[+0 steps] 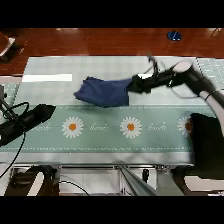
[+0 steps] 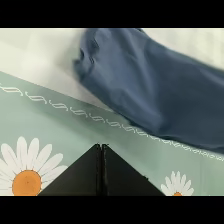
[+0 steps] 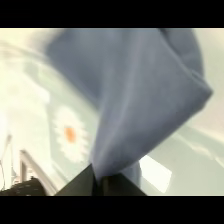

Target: Fold the shirts.

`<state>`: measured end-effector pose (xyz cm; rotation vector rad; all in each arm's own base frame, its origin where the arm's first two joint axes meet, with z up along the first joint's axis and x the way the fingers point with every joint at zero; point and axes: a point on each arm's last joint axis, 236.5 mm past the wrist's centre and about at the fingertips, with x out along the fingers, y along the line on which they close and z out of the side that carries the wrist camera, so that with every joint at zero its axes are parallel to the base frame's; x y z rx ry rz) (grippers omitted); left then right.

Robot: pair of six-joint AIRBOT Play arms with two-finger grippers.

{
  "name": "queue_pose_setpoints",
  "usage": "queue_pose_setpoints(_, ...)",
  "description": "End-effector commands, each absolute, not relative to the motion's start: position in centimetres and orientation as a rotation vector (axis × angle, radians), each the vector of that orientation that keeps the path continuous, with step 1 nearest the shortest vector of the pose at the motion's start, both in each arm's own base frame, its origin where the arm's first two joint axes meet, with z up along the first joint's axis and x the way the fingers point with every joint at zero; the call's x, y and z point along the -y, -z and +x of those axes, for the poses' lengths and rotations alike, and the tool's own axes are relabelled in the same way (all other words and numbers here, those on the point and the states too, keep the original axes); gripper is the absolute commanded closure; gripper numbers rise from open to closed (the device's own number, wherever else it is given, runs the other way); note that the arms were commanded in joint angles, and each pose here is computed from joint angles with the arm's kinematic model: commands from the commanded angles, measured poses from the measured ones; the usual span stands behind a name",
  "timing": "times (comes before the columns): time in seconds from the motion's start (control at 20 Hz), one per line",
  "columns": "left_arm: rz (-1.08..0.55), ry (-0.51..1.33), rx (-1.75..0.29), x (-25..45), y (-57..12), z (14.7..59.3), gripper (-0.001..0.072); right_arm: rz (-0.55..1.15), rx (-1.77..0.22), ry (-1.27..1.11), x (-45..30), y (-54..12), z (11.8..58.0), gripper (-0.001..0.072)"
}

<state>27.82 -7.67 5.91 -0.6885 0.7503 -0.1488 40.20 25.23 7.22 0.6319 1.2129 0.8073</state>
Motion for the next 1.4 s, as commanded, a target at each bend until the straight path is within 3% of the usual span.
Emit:
queue_pose_setpoints(0.0, -0.688, 0.151, -0.757, 7.8, -5.8, 27.7, 0.0684, 0.529, -1.084, -0.825, -22.2, -16.5, 41.5, 0.0692)
queue_pose_setpoints(0.25, -0.688, 0.151, -0.757, 7.8, -5.8, 27.7, 0.0684, 0.528, -0.993, -0.563, -10.6, -22.6, 41.8, 0.0692)
queue_pose_setpoints(0.55, -0.688, 0.151, -0.757, 7.7, -5.8, 27.7, 0.0684, 0.706, -0.928, -0.175, 3.4, -25.6, 36.9, 0.0692)
queue_pose_setpoints(0.75, -0.687, 0.151, -0.754, 7.7, -5.9, 27.8, 0.0684, 0.742, -1.058, 0.19, 10.6, -23.4, 29.5, 0.0692)
queue_pose_setpoints(1.0, -0.688, 0.148, -0.745, 7.6, -6.0, 27.9, 0.0684, 0.731, -1.017, 0.635, 16.7, -23.0, 21.2, 0.0693)
queue_pose_setpoints(1.35, -0.685, 0.148, -0.741, 7.6, -6.0, 28.0, 0.0684, 0.707, -1.157, 1.179, 19.6, -18.0, 6.1, 0.0692)
